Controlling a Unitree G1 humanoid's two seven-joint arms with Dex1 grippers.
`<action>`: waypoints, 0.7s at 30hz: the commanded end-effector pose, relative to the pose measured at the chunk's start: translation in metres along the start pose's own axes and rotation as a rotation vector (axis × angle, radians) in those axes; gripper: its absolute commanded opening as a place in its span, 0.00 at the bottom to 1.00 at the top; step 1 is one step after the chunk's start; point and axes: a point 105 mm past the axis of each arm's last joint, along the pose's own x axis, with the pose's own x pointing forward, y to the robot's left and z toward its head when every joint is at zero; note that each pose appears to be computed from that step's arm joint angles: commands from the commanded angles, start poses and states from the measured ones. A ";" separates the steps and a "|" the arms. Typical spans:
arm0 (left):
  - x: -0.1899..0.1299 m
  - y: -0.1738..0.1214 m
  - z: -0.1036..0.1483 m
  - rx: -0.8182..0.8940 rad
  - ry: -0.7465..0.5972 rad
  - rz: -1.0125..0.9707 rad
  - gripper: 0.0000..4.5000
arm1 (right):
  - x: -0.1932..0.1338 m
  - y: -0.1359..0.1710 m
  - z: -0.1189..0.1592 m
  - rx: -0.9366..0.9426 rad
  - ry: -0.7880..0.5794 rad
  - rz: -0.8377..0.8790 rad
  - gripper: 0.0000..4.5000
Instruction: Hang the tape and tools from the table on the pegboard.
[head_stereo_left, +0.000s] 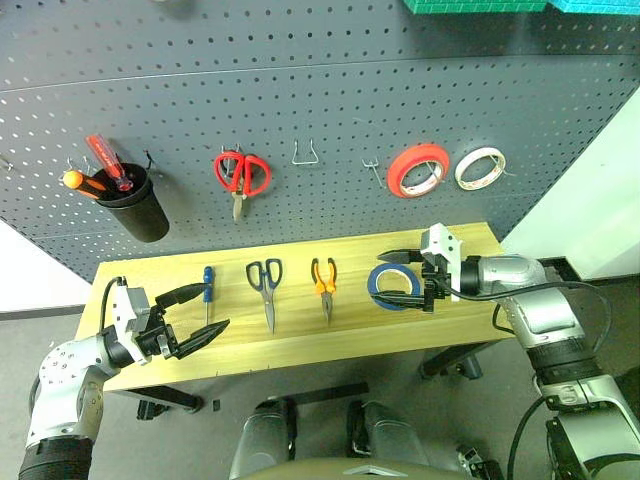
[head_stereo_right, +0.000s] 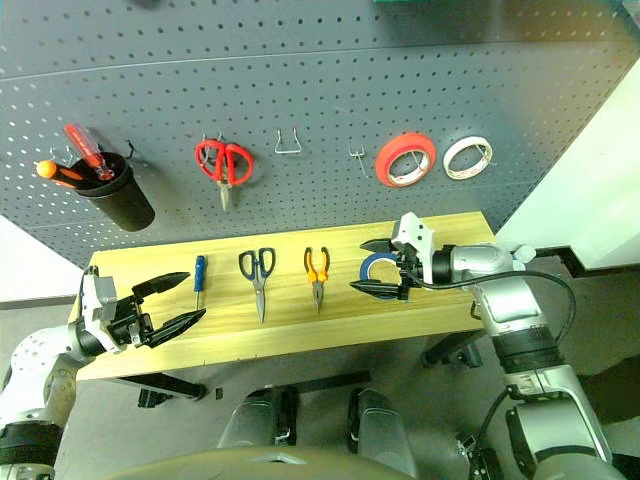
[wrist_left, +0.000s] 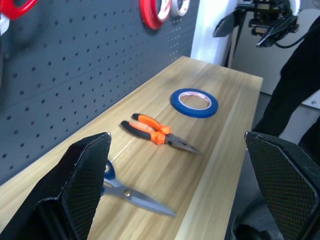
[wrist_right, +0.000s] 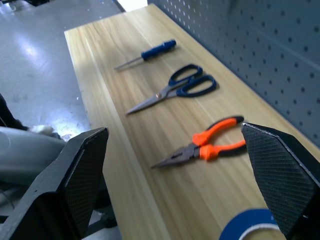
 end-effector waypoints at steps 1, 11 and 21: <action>-0.002 0.005 0.011 0.043 -0.001 0.000 1.00 | -0.006 0.000 0.012 -0.034 -0.031 -0.015 1.00; 0.007 0.003 0.015 0.033 -0.003 -0.021 1.00 | -0.002 0.000 0.006 0.007 -0.036 -0.066 1.00; 0.027 -0.001 0.007 0.021 0.014 -0.110 1.00 | -0.015 -0.001 -0.013 0.012 0.041 -0.086 1.00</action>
